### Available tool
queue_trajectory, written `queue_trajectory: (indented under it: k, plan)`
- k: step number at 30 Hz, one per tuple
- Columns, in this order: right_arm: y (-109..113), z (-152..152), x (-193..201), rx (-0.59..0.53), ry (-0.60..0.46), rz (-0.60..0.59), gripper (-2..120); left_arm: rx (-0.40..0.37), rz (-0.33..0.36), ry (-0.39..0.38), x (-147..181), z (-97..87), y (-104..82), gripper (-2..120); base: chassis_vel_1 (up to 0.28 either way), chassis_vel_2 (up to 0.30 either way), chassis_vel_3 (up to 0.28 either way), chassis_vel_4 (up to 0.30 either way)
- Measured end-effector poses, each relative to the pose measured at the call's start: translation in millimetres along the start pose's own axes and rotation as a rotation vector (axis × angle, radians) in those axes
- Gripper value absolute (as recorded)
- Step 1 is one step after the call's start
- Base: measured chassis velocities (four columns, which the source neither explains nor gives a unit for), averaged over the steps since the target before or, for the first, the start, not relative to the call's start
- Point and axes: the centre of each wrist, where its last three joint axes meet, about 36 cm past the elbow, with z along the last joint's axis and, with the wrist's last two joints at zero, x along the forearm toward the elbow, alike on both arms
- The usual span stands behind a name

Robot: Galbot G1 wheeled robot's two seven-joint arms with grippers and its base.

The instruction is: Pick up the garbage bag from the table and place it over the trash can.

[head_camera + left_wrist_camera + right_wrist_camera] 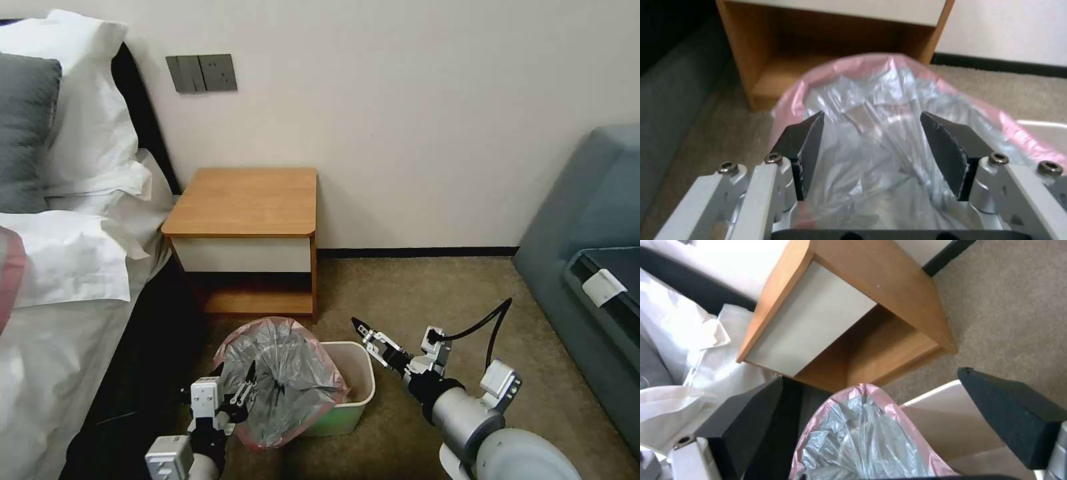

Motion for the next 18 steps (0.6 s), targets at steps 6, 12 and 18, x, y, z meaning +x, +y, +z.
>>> queue_trajectory:
  k: [6, 12, 18]
  plan:
    - [-0.1, 2.4, 0.0, 0.005, -0.004, 0.002, 100, -0.007, 0.001, 0.036, -11.8, 13.8, 1.7, 57, 0.0, 0.0, 0.0, 0.0]
    - [-1.0, 8.8, -2.3, 0.019, -0.01, 0.012, 100, -0.017, 0.006, 0.067, -23.3, 28.8, 2.2, 57, 0.0, 0.0, 0.0, 0.0]
    - [-1.7, 13.6, -4.8, 0.032, -0.012, 0.017, 100, -0.023, 0.008, 0.07, -30.3, 33.4, 2.6, 56, 0.0, 0.0, 0.0, 0.0]
